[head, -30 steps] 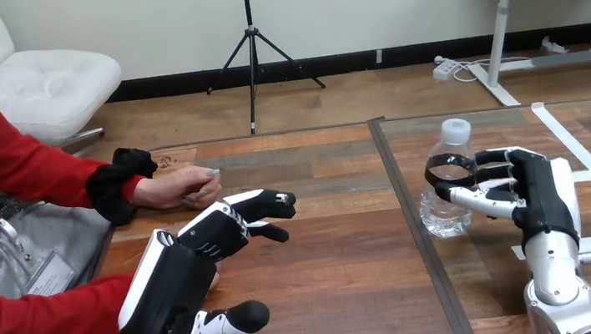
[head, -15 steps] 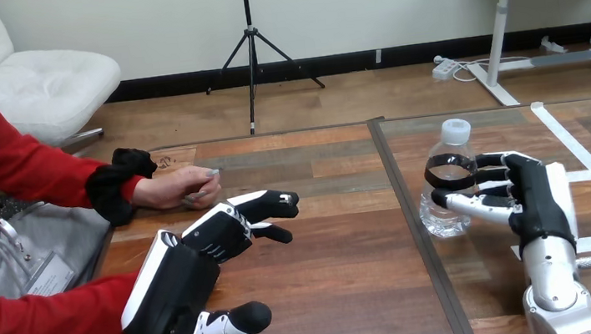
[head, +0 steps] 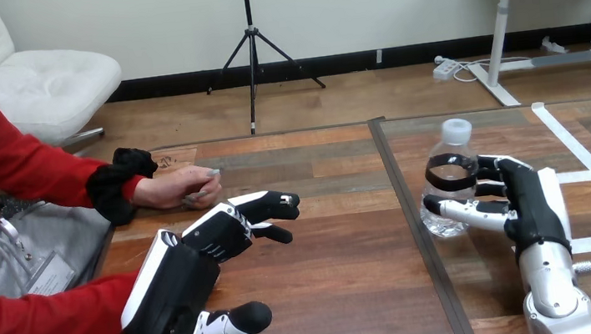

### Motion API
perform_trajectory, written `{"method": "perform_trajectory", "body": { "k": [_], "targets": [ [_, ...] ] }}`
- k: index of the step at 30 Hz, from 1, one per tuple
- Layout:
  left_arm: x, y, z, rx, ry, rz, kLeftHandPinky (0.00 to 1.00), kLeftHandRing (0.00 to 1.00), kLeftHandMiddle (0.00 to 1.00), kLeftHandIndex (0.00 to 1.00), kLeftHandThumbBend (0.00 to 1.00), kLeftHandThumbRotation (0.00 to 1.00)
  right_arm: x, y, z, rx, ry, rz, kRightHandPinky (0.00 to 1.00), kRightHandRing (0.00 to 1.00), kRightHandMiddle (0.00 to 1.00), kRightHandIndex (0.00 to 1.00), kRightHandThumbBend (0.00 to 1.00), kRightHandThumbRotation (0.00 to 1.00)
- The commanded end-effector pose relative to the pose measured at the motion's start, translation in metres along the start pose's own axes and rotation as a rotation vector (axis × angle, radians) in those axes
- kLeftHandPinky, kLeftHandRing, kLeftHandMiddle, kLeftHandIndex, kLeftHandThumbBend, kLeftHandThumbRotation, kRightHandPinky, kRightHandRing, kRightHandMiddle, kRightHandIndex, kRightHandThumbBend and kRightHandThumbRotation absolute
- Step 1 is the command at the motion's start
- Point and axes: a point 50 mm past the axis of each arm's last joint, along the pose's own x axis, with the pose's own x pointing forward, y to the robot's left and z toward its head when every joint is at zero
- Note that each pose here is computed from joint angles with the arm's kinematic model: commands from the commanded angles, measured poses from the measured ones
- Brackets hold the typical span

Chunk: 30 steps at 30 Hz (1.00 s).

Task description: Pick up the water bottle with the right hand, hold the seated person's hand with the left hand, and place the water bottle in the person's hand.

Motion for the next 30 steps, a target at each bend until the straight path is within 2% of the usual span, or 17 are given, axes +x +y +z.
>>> {"method": "perform_trajectory", "body": {
  "k": [1,3,12,30],
  "targets": [
    [0.013,0.012,0.010,0.052,-0.063,-0.004,0.65,0.76,0.78,0.74,0.94,0.65,0.005,0.010,0.018,0.048,-0.062,0.038,0.82,0.86,0.85,0.89,1.00,0.26],
    [0.013,0.013,0.011,0.052,-0.061,-0.009,0.65,0.76,0.78,0.74,0.94,0.65,0.005,0.010,0.018,0.044,-0.061,0.044,0.86,0.89,0.88,0.92,1.00,0.30],
    [0.010,0.016,0.013,0.086,-0.060,-0.002,0.64,0.75,0.77,0.74,0.94,0.66,0.005,0.015,0.017,0.085,-0.045,0.073,0.93,0.95,0.94,0.98,1.00,0.36],
    [0.007,0.019,0.015,0.079,-0.061,-0.001,0.64,0.74,0.77,0.75,0.90,0.66,0.007,0.025,0.022,0.120,-0.021,0.125,0.99,1.00,0.98,1.00,1.00,0.41]
  ]
}}
